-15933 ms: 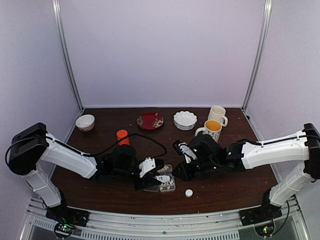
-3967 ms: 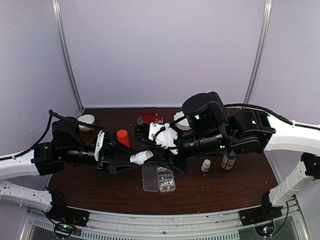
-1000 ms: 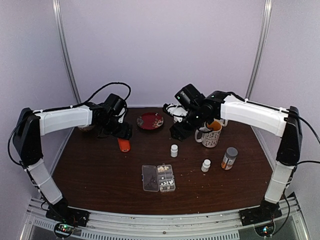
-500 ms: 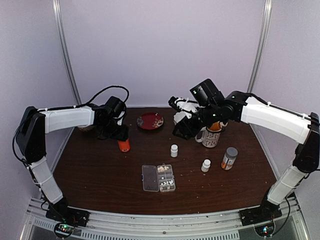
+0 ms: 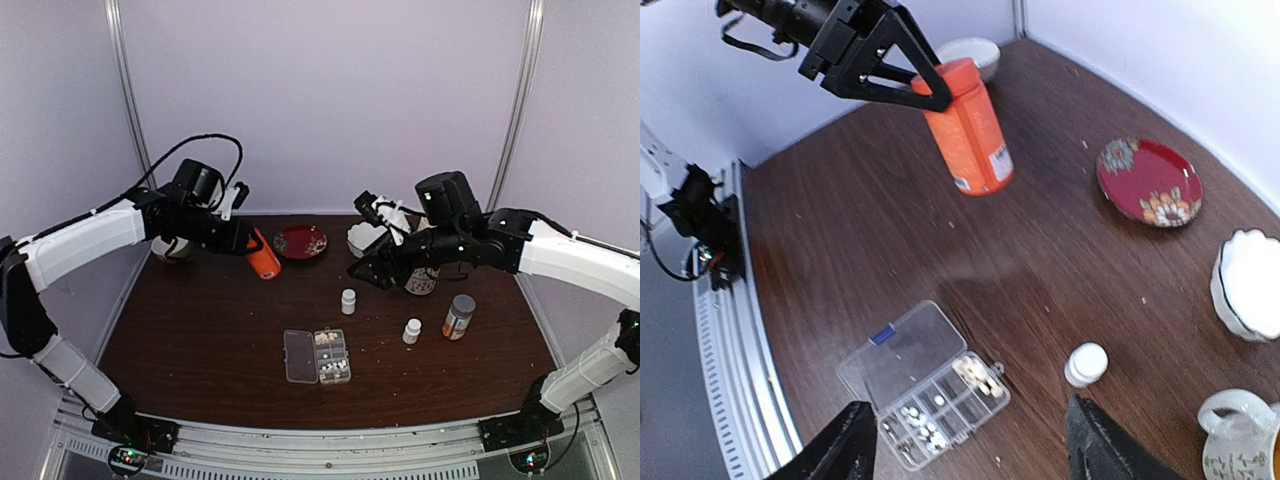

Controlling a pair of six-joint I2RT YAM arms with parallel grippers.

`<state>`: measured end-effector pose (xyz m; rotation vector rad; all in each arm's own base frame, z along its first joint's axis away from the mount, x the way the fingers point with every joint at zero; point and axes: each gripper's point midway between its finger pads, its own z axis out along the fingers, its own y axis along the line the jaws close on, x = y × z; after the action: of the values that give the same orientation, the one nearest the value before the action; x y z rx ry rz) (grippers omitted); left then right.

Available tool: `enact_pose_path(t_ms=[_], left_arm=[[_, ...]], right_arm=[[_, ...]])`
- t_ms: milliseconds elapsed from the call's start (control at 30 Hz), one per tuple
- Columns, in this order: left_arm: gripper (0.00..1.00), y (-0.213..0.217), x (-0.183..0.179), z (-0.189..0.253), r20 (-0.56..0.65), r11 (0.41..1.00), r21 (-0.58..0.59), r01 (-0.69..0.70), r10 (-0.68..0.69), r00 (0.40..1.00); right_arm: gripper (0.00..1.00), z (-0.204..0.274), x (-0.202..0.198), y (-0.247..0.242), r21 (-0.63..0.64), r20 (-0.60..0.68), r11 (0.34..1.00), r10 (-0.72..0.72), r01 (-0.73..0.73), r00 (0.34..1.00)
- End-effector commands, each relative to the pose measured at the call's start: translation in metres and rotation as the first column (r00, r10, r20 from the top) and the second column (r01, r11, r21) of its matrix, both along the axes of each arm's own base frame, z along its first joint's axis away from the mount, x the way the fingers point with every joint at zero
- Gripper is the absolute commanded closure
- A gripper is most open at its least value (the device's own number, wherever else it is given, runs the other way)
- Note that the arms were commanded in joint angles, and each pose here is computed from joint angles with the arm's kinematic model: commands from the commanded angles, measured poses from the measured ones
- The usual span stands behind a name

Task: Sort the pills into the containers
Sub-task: Pick up the pill bottle from the center of the board, then pass from the left arm to the right

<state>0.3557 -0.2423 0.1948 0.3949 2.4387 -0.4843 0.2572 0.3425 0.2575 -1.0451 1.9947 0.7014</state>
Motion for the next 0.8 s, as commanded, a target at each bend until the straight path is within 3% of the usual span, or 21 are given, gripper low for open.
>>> enact_pose_path(t_ms=[0,67,133,233,367,600,767], left_arm=[[0.74,-0.036,-0.038,0.115,0.176,0.920,-0.319,0.229,-0.180,0.968],[0.75,-0.038,-0.061,0.153,0.249,0.859,-0.412,0.303,-0.213,0.945],[0.75,-0.040,-0.079,0.179,0.301,0.796,-0.483,0.365,-0.241,0.923],[0.75,-0.046,-0.107,0.207,0.359,0.694,-0.553,0.461,-0.301,0.884],[0.76,-0.057,-0.139,0.232,0.424,0.580,-0.579,0.573,-0.386,0.820],[0.77,-0.075,-0.183,0.255,0.504,0.426,-0.571,0.701,-0.492,0.710],[0.79,-0.078,-0.199,0.260,0.529,0.387,-0.554,0.737,-0.520,0.671]], right_arm=[[0.31,0.080,-0.029,0.017,0.359,0.099,0.928,0.065,-0.097,0.993],[0.28,0.105,-0.040,0.015,0.500,0.099,0.860,0.063,-0.104,0.993],[0.19,0.124,-0.051,0.012,0.589,0.115,0.801,0.051,-0.109,0.992],[0.11,0.143,-0.067,0.011,0.652,0.168,0.747,0.027,-0.132,0.985],[0.10,0.159,-0.078,0.021,0.708,0.163,0.694,0.019,-0.130,0.986],[0.13,0.169,-0.086,0.044,0.716,0.207,0.687,-0.041,-0.123,0.978],[0.13,0.167,-0.082,0.044,0.703,0.218,0.707,-0.106,-0.081,0.970]])
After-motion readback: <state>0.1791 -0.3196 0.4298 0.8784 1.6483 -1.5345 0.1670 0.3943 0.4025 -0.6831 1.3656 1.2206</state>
